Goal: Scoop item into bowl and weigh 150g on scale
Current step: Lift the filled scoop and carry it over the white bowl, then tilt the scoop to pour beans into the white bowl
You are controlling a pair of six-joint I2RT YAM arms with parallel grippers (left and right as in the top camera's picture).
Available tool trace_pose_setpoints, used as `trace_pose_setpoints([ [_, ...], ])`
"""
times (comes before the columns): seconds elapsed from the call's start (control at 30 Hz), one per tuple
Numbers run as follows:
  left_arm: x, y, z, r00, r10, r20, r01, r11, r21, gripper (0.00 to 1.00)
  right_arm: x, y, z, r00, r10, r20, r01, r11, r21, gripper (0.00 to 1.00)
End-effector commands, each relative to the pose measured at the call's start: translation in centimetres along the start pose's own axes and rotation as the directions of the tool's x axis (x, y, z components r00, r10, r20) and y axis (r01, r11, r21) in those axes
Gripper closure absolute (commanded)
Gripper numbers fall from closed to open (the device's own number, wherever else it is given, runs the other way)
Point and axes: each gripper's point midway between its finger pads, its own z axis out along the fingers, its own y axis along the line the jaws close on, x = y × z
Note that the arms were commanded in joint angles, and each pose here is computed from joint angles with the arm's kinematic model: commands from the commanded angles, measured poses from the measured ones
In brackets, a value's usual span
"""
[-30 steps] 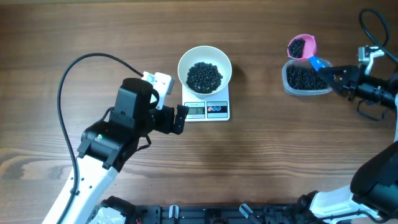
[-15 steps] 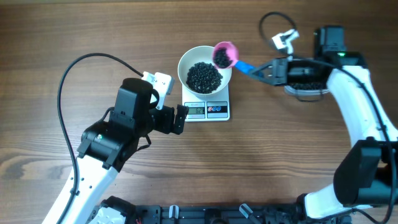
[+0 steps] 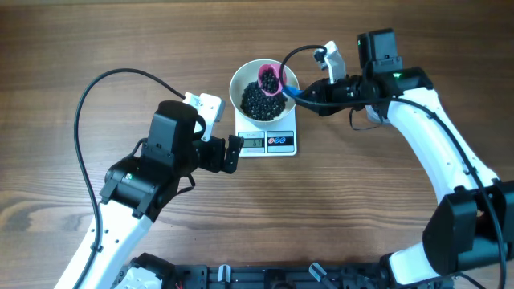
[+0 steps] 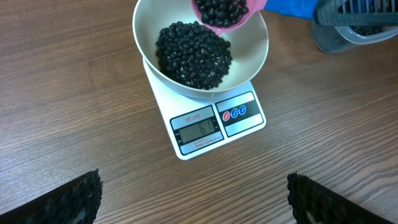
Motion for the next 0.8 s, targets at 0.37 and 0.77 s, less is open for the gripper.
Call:
trace_pose_setpoints([
  [0.37, -0.2, 0.1, 0.0, 1.0, -0.003, 0.003, 0.003, 1.0, -0.007, 0.0, -2.1, 1.9, -3.0, 0.962, -0.267, 0.05, 0.252, 0.946, 0.203, 0.96],
  [0.77, -0.2, 0.1, 0.0, 1.0, -0.003, 0.003, 0.003, 1.0, -0.007, 0.0, -2.2, 1.7, -2.0, 0.924, -0.382, -0.028, 0.37, 0.871, 0.324, 0.96],
])
